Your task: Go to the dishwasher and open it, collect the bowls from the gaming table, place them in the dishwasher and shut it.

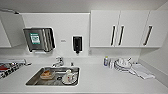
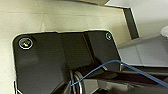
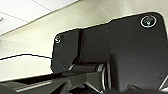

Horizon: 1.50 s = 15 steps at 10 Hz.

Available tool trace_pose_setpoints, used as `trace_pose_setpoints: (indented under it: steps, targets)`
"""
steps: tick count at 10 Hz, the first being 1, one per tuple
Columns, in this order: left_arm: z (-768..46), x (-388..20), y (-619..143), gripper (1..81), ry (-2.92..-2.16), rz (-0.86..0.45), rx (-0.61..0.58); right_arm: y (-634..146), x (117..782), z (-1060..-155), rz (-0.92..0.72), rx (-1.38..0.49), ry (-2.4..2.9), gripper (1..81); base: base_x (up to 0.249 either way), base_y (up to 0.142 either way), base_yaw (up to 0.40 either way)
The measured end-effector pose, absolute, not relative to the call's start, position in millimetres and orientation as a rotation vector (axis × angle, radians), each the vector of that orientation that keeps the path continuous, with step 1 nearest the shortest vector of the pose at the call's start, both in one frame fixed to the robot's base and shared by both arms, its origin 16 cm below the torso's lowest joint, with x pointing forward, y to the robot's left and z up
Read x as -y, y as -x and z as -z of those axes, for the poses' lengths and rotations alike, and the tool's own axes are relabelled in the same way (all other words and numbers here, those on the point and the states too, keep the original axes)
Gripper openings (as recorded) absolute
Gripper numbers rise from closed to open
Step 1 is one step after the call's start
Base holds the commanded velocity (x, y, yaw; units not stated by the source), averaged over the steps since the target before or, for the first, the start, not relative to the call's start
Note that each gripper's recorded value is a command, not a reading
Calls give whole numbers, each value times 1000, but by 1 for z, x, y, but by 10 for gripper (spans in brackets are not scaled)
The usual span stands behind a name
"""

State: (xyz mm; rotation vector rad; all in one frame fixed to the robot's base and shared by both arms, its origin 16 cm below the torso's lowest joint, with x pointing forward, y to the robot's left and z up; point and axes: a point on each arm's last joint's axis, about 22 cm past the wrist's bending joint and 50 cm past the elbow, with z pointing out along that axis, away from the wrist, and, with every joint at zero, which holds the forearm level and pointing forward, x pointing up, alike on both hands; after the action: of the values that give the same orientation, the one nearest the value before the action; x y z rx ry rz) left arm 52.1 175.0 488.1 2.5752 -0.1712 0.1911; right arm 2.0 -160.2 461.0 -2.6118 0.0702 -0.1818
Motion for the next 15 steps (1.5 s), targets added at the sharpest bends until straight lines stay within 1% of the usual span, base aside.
trace_pose_setpoints:
  steps: [7, 10, 12, 14, 15]
  targets:
    - [-488, -173, -52, 811, -2573, -189, 171, -2, 165, -461, 184, -74, 2616, 811, 0, 0, 0]
    - [-490, -183, -49, 811, -2578, -189, 169, -2, 180, -467, 181, -82, 2611, 811, 0, 0, 0]
    - [-498, -196, -48, 811, -2573, -225, 151, -2, 176, -477, 176, -85, 2579, 811, 0, 0, 0]
    - [-511, -217, -57, 811, -2571, -294, 130, -2, 181, -484, 173, -85, 2568, 811, 0, 0, 0]
    - [-522, -222, -63, 811, -2555, -327, 123, -1, 185, -488, 161, -82, 2561, 811, 0, 0, 0]
